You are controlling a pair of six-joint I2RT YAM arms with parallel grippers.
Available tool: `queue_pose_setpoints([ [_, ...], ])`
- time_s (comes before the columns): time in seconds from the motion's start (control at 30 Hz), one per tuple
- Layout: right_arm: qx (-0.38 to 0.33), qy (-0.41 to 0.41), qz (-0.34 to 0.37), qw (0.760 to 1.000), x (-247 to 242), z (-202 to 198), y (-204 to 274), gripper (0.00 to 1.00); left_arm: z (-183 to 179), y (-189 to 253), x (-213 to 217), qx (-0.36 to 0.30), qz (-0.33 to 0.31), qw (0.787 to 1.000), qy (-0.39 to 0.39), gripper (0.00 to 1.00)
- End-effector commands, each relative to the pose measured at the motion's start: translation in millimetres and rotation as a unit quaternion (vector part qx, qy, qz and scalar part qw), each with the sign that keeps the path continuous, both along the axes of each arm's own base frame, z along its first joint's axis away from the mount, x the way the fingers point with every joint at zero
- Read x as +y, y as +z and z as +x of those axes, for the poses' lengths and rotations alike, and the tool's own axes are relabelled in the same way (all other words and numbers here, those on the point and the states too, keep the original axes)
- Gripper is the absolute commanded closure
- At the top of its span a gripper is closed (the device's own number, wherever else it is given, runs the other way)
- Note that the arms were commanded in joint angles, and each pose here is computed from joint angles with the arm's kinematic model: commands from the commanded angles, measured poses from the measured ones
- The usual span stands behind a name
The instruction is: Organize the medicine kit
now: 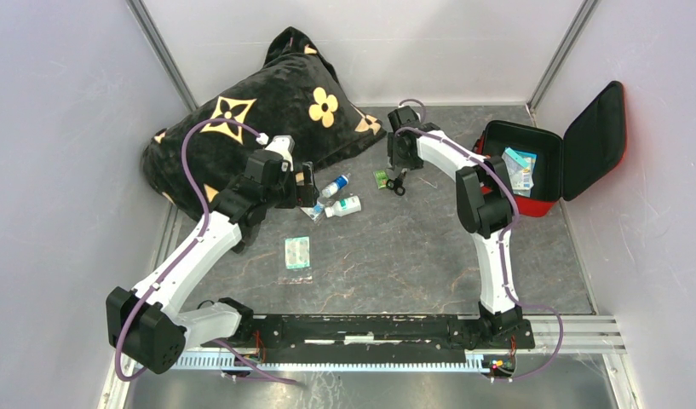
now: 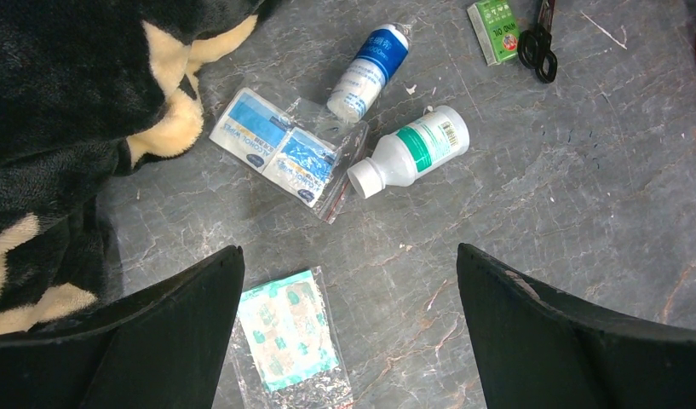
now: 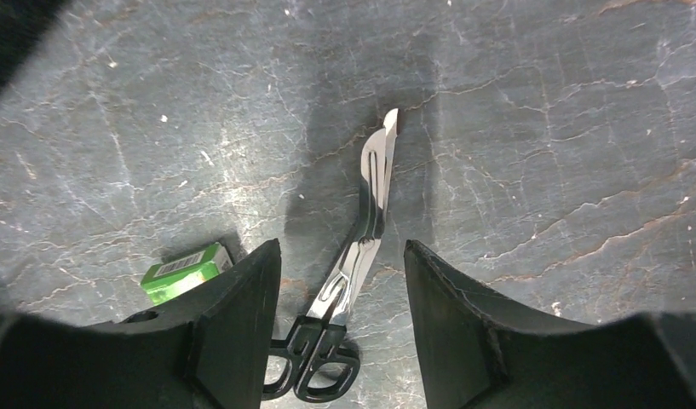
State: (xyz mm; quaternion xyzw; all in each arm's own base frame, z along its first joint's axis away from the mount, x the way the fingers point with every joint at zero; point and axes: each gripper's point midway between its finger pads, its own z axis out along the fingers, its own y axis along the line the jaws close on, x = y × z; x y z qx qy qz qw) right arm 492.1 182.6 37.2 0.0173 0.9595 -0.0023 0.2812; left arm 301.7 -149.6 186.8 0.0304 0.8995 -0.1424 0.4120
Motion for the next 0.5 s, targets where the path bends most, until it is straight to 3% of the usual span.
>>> queue_pose_setpoints([
  [0.0, 0.027, -0.008, -0.013, 1.000, -3.9, -11.9, -16.6, 0.40, -2.4, 5.6, -0.9, -0.011, 0.000, 1.000, -0.016, 0.00],
  [0.2, 0.042, -0.003, -0.015, 0.999, -4.3, -17.3, -26.9, 0.42, -2.6, 4.4, -1.7, -0.008, 0.000, 1.000, -0.018, 0.00],
  [0.47, 0.038, 0.001, -0.005, 0.999, -0.7, -16.4, -22.5, 0.61, -2.4, 4.8, -0.5, -0.009, 0.001, 1.000, -0.015, 0.00],
])
